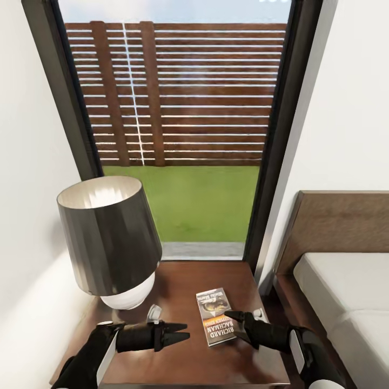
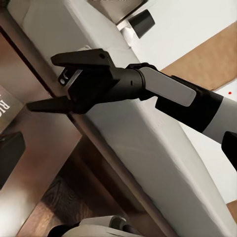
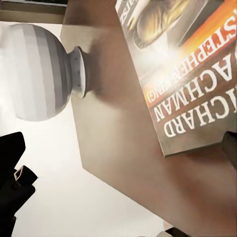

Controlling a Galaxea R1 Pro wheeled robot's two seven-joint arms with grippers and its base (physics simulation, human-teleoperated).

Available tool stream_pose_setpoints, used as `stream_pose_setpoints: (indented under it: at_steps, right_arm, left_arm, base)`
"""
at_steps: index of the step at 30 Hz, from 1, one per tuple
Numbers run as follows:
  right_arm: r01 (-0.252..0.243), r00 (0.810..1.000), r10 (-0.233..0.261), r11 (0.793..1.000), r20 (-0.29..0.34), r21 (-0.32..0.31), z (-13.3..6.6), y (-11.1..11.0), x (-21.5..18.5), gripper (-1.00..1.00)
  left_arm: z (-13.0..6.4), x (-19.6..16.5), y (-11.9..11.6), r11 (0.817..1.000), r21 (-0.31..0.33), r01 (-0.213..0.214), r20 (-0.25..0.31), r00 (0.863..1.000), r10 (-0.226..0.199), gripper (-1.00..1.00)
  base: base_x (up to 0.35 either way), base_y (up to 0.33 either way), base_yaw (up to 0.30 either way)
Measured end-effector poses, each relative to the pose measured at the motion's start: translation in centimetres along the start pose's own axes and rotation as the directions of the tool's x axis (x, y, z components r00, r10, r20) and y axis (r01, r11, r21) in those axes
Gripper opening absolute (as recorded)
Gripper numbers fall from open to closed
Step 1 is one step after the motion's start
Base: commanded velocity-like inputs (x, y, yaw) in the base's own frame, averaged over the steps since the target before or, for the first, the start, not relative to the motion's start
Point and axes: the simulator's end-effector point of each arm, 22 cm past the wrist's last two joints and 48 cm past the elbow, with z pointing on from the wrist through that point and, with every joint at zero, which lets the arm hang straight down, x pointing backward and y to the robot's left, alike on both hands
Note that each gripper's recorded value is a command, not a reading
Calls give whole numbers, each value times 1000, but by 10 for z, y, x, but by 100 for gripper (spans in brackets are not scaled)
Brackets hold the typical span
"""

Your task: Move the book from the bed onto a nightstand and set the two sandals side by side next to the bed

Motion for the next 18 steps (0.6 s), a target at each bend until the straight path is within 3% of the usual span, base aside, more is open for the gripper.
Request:
stream_pose_setpoints:
  at_steps: [14,18]
  right_arm:
    - [6,1000,-6,1000,-2,2,-9,30,-7,100]
    - [14,1000,-14,1000,0,1,-12,39,-11,100]
  left_arm:
    - [-1,-24,-21,1000,-1,1,-1,1000,-1,100]
    - [-1,-29,-21,1000,-28,1,-6,1000,-1,100]
  base:
    - [0,0,0]
    - [0,0,0]
